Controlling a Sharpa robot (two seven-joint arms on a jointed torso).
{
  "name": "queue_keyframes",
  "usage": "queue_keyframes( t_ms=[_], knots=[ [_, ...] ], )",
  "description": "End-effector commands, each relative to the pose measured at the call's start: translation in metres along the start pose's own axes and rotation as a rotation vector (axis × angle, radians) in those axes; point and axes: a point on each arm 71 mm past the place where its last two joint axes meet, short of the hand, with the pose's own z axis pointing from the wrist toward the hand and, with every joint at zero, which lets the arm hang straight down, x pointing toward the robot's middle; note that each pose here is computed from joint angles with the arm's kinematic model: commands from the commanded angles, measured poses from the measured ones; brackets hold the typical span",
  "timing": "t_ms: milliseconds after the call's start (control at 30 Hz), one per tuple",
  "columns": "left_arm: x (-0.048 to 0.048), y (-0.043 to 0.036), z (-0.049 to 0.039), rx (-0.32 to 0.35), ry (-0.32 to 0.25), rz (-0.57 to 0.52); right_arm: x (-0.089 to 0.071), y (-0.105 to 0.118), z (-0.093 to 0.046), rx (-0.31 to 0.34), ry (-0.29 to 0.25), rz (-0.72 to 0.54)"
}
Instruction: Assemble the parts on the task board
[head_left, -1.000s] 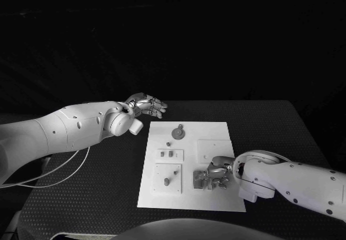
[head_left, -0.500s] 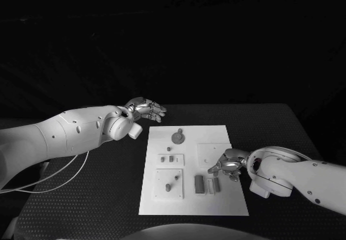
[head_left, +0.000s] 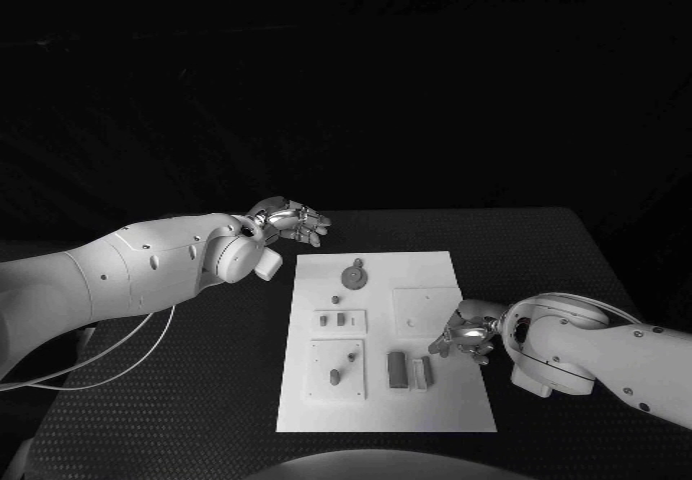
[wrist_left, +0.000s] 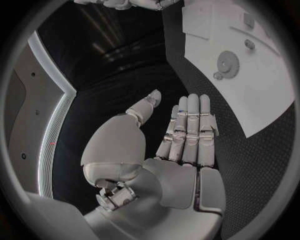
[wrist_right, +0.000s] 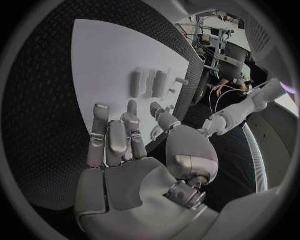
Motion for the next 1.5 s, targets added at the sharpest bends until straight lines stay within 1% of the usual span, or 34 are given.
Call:
queue_keyframes(
  t_ms=[33,200,333,600,800,933,1000,1300,1500],
  knots=[
    [0.0016,-0.0014,0.0001,0.006,0.011,-0.002,0.006,-0.002,0.002,0.028,0.026,-0.148],
    [0.0019,-0.0014,0.0001,0.007,0.013,-0.002,0.018,0.0,0.007,0.026,0.032,-0.18],
    [0.0017,-0.0013,0.0001,0.006,0.014,-0.002,0.027,0.002,0.012,0.022,0.046,-0.179],
    [0.0019,-0.0012,0.0001,0.005,0.017,-0.003,0.036,0.006,0.017,0.013,0.057,-0.177],
    [0.0017,-0.0011,-0.0001,0.004,0.017,-0.003,0.038,0.008,0.02,0.013,0.063,-0.18],
    [0.0019,-0.0011,-0.0001,0.004,0.019,-0.003,0.04,0.007,0.023,0.015,0.08,-0.201],
    [0.0015,-0.0009,-0.0003,0.003,0.019,-0.003,0.04,0.007,0.024,0.016,0.068,-0.226],
    [0.0013,-0.0007,-0.0006,0.002,0.019,-0.004,0.041,0.008,0.026,0.017,0.067,-0.251],
    [0.0006,-0.0005,-0.0008,0.0,0.017,-0.003,0.04,0.004,0.026,0.024,0.063,-0.257]
  ],
)
